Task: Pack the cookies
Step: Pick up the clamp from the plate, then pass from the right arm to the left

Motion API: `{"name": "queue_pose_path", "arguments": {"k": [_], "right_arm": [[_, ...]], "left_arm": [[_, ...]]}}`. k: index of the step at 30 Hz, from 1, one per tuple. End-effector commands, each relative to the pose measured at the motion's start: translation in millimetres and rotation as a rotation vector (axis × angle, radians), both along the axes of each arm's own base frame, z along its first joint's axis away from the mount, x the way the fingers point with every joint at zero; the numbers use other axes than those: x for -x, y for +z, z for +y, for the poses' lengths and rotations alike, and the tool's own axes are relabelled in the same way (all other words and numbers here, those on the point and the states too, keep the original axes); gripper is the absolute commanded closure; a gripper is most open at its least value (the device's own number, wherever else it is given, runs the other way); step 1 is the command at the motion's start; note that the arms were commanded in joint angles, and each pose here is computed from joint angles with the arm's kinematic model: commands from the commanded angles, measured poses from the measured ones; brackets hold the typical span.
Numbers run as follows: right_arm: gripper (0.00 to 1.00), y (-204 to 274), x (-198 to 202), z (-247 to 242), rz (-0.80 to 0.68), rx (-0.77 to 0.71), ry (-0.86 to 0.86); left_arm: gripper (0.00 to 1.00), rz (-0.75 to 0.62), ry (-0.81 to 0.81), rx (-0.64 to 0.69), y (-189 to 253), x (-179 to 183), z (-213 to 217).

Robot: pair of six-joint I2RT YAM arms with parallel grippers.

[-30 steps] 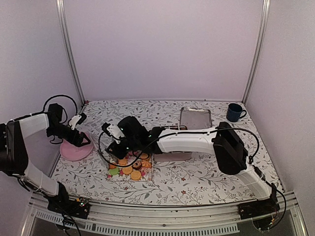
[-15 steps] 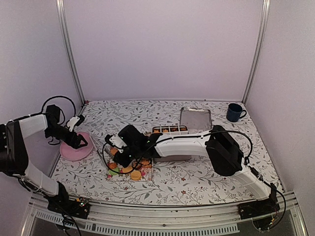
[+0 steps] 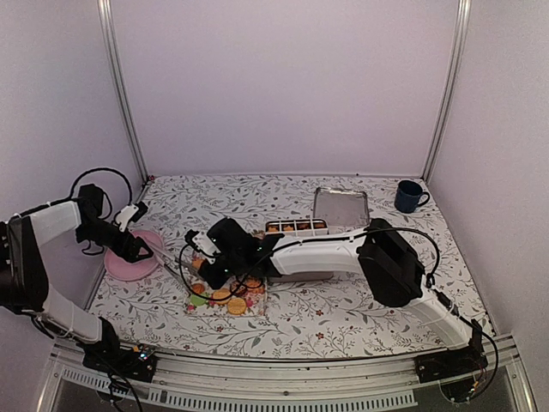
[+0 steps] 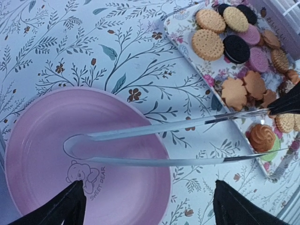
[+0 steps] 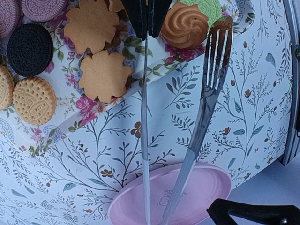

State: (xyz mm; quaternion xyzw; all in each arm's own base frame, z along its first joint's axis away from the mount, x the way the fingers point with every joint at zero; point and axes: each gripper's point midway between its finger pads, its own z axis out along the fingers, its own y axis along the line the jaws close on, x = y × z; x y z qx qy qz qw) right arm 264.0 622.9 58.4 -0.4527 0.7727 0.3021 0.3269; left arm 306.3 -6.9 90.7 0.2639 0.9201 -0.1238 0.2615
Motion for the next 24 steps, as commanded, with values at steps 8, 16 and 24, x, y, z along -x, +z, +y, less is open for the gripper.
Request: {"name": "queue_pose_path", "arguments": {"k": [8,16,24], "right_arm": [[1.00,129.3,-20.2,-4.4,-0.069,-0.356,-0.170],[1.00,200.3,-13.4,-20.2,-0.050,-0.622,-0.179],[1.00,230.5,-16.2,-24.0,-0.035,-0.771,-0.166]], "left_arm": [[0.01,-0.189,-0.096,0.217,101.1,-5.8,-35.7],[0.00,-0.283,-0.202,0.460,165.4,9.7,-72.3],[0.03,-0.295,-0.375,0.748,213.9,45.6,-109.7]]}}
